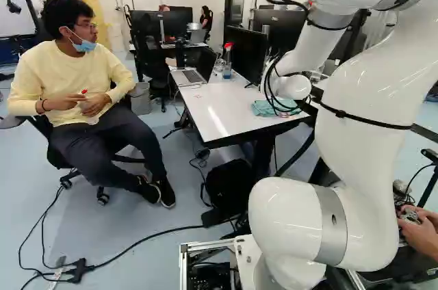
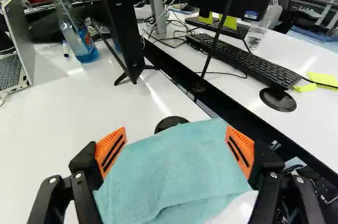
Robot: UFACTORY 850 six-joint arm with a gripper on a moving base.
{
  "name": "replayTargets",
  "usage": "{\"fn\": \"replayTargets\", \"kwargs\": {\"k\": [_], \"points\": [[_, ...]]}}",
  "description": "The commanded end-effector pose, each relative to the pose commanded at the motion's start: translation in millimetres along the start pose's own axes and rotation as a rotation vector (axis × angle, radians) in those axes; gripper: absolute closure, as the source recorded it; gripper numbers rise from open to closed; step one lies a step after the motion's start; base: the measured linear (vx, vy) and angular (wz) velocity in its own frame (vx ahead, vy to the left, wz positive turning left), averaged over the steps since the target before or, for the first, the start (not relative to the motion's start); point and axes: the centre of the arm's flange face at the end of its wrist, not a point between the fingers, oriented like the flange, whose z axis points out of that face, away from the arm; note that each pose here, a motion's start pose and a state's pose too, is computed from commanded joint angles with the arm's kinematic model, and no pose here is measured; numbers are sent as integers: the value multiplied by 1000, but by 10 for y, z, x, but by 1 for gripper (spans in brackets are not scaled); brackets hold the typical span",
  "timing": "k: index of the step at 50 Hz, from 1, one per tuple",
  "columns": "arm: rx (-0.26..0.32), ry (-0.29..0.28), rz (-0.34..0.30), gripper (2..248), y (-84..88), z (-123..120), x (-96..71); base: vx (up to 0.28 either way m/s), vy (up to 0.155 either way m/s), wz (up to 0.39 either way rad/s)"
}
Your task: Clean the table with the green towel
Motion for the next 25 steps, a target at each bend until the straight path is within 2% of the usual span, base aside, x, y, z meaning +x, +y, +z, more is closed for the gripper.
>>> {"fn": "replayTargets", "kwargs": {"k": [25], "points": [[6, -61, -3, 3, -32, 96, -14, 0, 0, 0]]}}
